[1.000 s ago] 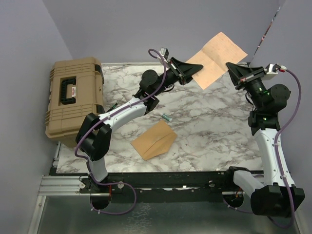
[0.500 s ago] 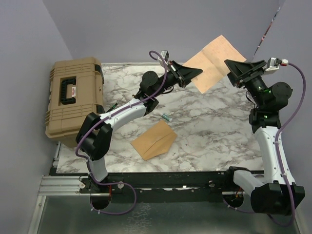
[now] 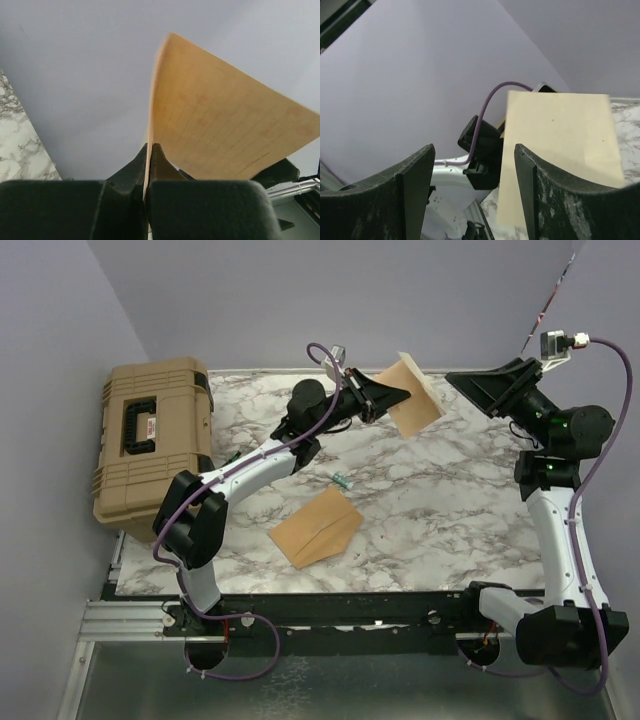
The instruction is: Place the letter into the envelope and seal it
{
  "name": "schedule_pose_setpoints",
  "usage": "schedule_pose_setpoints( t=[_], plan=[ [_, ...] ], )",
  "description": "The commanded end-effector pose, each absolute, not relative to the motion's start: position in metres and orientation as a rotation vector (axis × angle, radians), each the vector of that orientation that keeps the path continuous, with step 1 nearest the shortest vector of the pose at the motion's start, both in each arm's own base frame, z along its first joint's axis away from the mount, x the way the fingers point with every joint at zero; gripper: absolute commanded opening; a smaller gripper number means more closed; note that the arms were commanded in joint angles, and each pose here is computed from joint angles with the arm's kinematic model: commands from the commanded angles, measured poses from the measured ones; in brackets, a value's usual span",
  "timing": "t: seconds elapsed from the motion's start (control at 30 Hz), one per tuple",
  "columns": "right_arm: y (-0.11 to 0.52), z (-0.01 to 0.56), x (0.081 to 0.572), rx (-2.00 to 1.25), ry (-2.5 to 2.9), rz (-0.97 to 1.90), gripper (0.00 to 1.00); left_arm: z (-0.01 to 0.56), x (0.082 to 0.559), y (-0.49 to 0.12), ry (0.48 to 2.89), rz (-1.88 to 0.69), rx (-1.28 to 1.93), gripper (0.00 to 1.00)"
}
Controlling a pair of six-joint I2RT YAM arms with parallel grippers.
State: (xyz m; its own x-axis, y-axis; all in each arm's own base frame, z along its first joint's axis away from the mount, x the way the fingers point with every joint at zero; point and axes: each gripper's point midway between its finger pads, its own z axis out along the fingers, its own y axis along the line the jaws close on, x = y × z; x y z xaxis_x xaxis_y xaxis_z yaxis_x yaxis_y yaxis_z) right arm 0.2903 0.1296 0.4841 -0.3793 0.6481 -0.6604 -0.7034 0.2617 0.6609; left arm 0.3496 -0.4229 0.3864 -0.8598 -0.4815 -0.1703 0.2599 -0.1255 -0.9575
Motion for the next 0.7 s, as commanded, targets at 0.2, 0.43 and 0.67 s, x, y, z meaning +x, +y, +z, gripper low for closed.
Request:
schedule_pose_setpoints(
  t=[0.2,0.43,0.67],
  plan=[
    [0.133,0.475,0.282,-0.164,1.497,1.259,0.7,0.418,0.327,-0.425,1.628,-2.046,-0.01,0.0],
    [0.122,0.444,0.296,-0.08,1.606,1.148,0.84,0.424,0.3,-0.421,1.629,-2.064,0.19,0.0],
    [0.137,0.428,0.28,-0.245,1.671,1.264,0.87,0.442,0.28,-0.408,1.6,-2.094,0.364,0.0]
  ],
)
